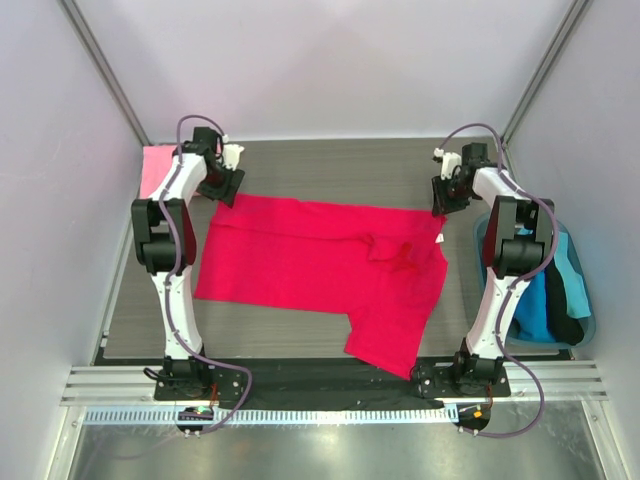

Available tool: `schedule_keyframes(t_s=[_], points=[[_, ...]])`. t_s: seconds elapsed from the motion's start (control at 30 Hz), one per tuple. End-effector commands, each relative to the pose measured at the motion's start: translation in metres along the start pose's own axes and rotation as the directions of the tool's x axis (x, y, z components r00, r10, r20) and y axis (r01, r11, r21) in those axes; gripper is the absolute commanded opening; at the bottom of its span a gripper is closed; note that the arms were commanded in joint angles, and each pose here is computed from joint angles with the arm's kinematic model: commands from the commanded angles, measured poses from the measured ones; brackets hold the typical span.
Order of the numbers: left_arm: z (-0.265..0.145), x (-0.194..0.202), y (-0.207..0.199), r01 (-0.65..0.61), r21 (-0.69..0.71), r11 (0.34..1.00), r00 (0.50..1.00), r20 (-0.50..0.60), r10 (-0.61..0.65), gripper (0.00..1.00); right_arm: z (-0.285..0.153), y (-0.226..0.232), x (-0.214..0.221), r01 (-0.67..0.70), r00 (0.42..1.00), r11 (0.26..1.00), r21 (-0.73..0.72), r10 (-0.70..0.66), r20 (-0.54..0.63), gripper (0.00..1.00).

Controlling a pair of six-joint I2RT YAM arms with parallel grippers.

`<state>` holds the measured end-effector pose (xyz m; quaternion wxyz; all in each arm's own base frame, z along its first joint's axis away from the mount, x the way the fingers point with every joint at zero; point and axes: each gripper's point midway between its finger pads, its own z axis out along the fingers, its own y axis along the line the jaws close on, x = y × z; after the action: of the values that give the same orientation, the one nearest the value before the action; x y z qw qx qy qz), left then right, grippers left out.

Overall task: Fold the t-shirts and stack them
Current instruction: Fold the tshirt

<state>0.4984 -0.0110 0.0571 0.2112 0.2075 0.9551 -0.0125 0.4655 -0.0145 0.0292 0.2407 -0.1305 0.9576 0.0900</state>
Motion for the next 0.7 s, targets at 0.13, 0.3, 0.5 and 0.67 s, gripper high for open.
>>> schedule_keyframes(t_s=[0.13,0.3,0.5,0.67], points=[[-0.014,-0.004,0.027,0.049,-0.056,0.997,0.998,0.034,-0.047,0.61,0.014,-0.010,0.009,-0.016,0.998,1.000,0.011,0.016,-0.053,0.07],[-0.016,-0.001,0.031,0.080,-0.063,0.995,0.996,0.036,-0.078,0.62,0.012,-0.027,-0.010,0.040,0.999,0.998,0.047,-0.040,-0.015,0.01],[-0.017,-0.007,0.031,0.126,-0.064,0.990,0.991,0.056,-0.123,0.69,0.010,-0.041,-0.036,0.098,0.994,0.991,0.087,-0.101,0.033,0.01],[-0.007,-0.011,0.019,0.160,-0.004,0.987,0.985,0.061,-0.160,0.59,0.007,-0.047,-0.046,0.127,0.990,0.986,0.110,-0.133,0.044,0.01]])
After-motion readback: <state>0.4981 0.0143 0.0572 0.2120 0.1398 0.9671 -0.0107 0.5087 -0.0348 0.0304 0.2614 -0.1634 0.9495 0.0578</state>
